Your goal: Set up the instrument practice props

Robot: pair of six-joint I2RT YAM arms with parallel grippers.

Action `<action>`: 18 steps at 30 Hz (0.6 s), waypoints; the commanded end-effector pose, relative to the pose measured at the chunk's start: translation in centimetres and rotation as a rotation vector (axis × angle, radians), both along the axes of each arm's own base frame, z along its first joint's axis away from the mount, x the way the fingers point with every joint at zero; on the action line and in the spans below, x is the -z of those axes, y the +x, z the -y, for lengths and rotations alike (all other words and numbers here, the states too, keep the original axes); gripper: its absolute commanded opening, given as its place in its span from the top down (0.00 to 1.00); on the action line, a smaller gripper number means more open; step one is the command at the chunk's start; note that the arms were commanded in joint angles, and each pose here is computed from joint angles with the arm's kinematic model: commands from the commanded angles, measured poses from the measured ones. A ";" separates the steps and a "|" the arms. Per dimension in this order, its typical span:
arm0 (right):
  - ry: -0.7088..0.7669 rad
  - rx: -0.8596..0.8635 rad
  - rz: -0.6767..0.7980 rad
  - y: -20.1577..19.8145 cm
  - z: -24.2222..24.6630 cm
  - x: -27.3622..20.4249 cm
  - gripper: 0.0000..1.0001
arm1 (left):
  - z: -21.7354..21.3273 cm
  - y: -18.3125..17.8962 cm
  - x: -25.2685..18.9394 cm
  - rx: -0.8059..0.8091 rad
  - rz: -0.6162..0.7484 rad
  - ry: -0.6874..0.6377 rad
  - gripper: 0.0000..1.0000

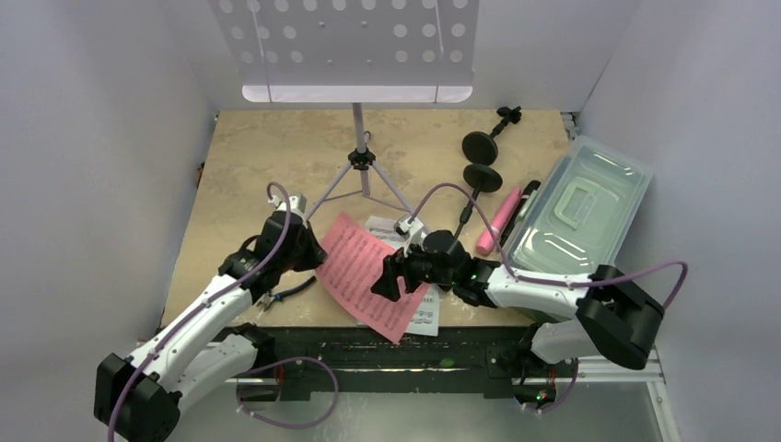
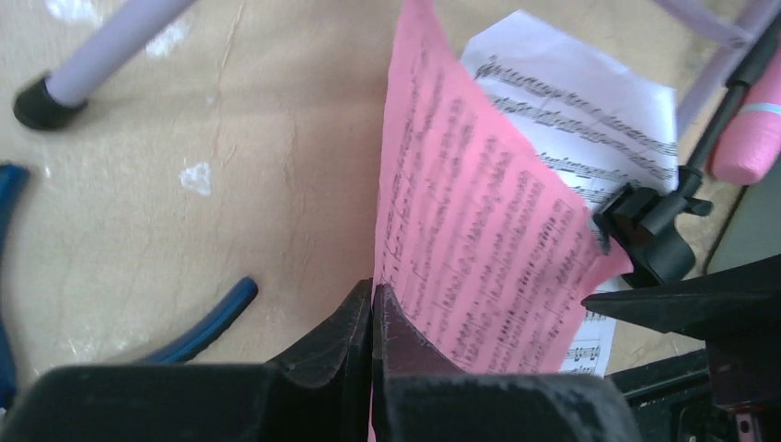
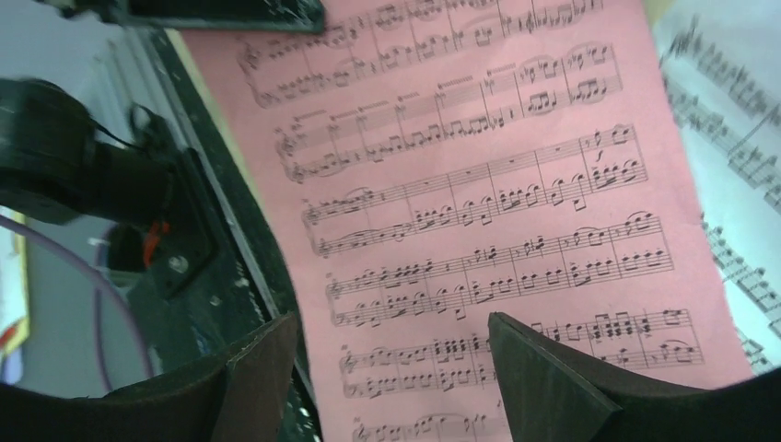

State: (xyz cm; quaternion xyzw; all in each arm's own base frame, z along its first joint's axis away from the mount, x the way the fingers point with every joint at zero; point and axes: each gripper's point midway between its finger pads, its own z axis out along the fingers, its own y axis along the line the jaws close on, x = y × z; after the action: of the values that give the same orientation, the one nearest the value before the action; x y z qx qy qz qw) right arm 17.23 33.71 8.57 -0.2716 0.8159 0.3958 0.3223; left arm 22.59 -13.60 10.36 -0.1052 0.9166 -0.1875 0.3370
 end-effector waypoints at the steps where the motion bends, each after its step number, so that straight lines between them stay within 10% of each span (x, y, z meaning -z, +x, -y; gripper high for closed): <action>1: 0.149 0.046 0.103 1.3 -0.8 -7.1 0.20 | 1.1 1.6 -7.8 0.154 0.258 0.003 1.00; 18: 0.298 0.103 0.383 2.0 4.0 -22.3 0.05 | 7.8 -6.8 -27.0 0.870 0.866 -0.262 1.00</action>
State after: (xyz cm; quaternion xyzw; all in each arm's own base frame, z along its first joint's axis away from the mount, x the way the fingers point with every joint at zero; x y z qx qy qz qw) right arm 19.20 31.12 28.04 -0.2476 0.6998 0.4503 0.4962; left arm 18.48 -19.90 33.51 0.2436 0.7016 -0.3961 0.5399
